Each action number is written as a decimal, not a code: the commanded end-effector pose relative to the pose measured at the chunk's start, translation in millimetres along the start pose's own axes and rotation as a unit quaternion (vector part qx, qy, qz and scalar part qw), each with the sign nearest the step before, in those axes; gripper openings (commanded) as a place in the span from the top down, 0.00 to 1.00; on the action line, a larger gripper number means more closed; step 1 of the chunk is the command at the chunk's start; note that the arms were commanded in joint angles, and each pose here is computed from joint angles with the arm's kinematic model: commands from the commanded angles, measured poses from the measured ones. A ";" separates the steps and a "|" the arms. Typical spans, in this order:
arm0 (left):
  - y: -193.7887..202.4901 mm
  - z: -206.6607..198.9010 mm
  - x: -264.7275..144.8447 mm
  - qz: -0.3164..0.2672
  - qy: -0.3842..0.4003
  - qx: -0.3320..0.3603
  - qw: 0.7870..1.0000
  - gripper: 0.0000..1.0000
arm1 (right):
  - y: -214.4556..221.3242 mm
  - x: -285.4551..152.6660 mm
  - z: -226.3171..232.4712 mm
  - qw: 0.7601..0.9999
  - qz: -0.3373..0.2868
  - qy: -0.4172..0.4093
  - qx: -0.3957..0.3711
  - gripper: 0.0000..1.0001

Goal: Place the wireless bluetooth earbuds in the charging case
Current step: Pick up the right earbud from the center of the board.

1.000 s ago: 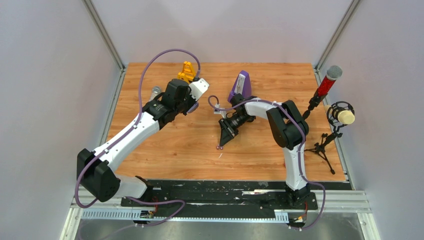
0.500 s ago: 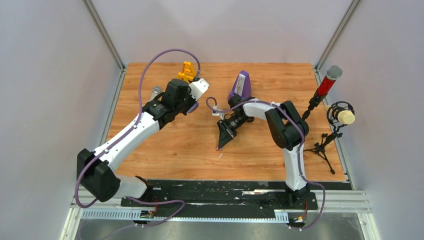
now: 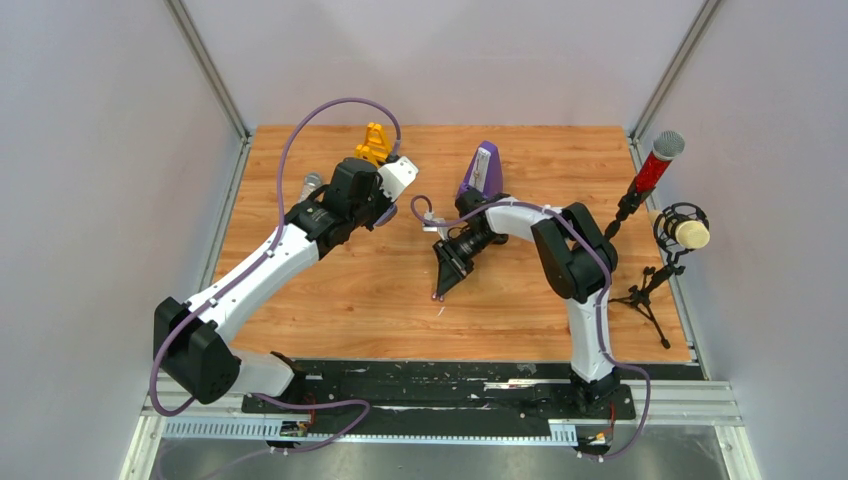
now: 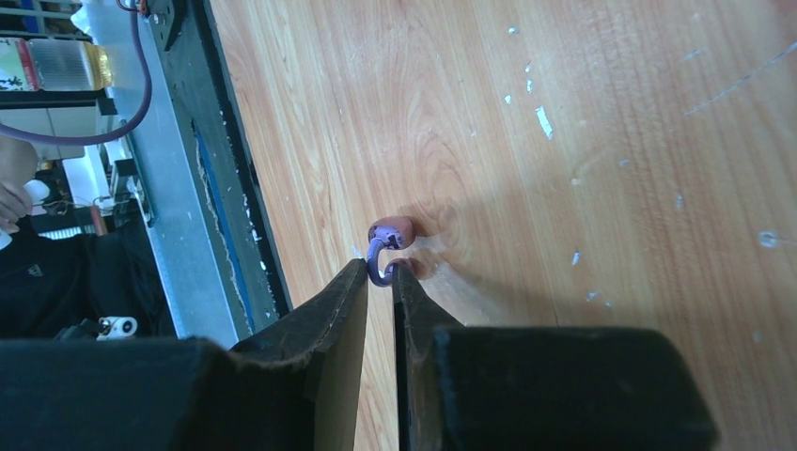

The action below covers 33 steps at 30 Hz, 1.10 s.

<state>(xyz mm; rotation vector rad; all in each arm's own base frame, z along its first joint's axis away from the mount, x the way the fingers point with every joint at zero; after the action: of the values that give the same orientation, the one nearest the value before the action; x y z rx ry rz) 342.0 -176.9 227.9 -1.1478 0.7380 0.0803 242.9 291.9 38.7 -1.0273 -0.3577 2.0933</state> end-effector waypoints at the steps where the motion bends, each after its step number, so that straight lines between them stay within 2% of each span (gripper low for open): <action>1: -16.2 4.1 -9.0 -0.033 -0.002 -0.007 0.999 0.98 | -14.0 -8.3 3.4 0.998 -0.013 0.021 -0.052 0.82; 24: -15.4 3.2 -8.6 -0.031 0.000 -0.007 0.999 0.98 | -21.3 -8.6 9.1 0.998 -0.026 0.005 -0.055 0.77; 33: -15.2 3.0 -8.3 -0.031 0.000 -0.008 0.999 0.98 | -18.7 -6.0 2.5 0.998 -0.012 0.028 -0.058 0.75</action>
<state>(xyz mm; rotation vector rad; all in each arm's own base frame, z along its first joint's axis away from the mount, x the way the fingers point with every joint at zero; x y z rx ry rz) 341.9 -177.0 227.9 -1.1479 0.7386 0.0798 246.5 292.2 38.0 -1.0728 -0.3699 2.0814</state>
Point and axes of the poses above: each gripper's point midway between its finger pads, its own x axis out along the fingers, its own z axis along the line the jaws close on, y = z × x, the point moved 1 cm from there along -x, back along the fingers, and after that the axes turned 15 degrees about -x, right-handed, at the moved point
